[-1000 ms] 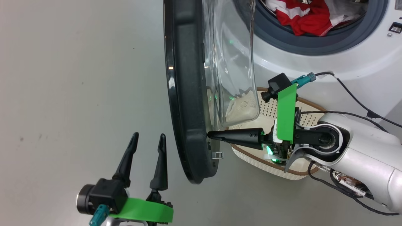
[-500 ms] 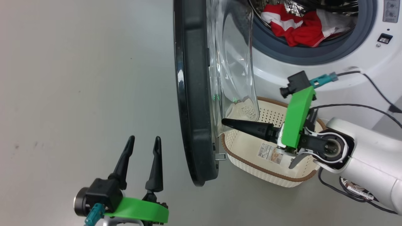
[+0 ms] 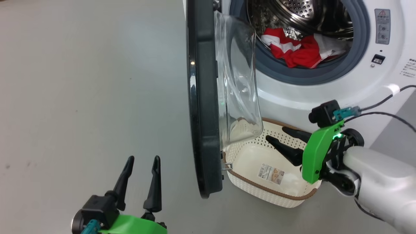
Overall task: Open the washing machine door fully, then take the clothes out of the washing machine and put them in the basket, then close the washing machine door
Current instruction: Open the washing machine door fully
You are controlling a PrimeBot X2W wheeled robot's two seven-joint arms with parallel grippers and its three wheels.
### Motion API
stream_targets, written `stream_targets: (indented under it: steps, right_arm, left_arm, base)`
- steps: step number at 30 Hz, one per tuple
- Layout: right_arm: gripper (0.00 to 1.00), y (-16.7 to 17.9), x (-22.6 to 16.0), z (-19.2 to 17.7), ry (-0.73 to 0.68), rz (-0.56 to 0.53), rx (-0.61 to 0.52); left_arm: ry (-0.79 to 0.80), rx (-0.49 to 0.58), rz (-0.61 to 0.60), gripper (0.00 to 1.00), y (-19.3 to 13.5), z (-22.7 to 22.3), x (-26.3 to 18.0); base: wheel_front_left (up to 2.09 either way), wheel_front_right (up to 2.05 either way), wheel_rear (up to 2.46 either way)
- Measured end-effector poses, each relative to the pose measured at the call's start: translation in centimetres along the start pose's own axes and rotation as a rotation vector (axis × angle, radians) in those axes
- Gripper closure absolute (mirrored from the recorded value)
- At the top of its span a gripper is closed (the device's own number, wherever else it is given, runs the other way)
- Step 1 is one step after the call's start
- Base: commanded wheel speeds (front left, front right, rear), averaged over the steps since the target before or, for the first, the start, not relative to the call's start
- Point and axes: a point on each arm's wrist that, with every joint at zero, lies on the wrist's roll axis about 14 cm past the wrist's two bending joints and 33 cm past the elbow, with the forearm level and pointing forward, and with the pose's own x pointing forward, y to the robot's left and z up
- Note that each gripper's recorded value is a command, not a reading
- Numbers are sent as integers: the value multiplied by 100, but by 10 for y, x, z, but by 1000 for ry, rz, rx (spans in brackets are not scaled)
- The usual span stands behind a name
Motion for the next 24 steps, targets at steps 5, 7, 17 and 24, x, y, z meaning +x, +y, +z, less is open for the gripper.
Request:
stream_targets:
  steps: [5,7,17,24]
  right_arm:
    - [0,-2,0,-22,-10,-61,-80]
    - [0,-9,-2,-25,-33,-102,-110]
    - [0,-58,-27,26,-248,-344,-147]
    - [0,-77,-72,31,-440,-452,-148]
  left_arm:
    - [-6,-13,-14,0,-1,4,-3]
    - [-11,-25,-21,0,-3,6,-3]
    - [-28,-28,-37,0,-6,13,-9]
    - [-31,-25,-39,0,-7,14,-10]
  base:
    - [0,0,0]
    - [0,0,0]
    - [0,0,0]
    - [0,0,0]
